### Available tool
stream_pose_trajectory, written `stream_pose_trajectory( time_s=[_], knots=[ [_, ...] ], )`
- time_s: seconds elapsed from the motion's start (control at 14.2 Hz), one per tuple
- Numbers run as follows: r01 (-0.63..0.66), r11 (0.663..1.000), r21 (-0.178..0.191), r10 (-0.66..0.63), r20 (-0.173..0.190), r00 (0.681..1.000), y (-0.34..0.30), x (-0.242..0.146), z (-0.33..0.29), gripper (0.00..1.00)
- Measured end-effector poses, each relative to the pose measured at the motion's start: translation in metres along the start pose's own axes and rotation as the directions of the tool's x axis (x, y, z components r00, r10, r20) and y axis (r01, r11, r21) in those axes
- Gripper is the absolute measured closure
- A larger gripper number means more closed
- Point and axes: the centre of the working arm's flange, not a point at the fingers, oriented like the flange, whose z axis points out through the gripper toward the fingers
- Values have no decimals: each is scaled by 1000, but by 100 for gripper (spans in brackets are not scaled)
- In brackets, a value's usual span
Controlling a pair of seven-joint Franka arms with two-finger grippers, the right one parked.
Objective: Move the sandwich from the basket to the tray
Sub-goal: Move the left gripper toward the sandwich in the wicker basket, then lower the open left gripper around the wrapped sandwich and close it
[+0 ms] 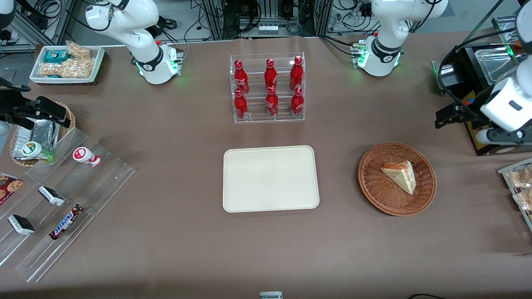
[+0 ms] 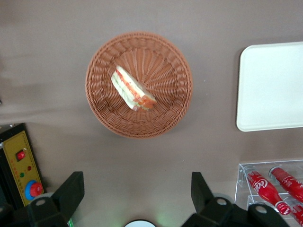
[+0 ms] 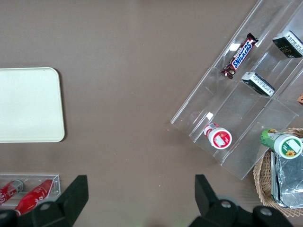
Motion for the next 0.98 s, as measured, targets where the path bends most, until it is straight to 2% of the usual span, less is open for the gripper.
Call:
stream_pose_trajectory(
  time_s=[0.14,0.28,0.63,0.77,0.91,0.98],
  knots=[
    [5,1000,2,-5,30,1000,-2,16,35,0],
    [11,1000,3,-11,27,1000,-5,32,80,0],
    [32,999,5,-32,-31,999,-14,42,191,0],
    [77,997,4,-77,-58,995,-28,41,225,0],
    [217,976,-7,-217,-78,973,-35,38,245,0],
    [313,950,-16,-313,-82,946,-36,36,250,0]
  ],
)
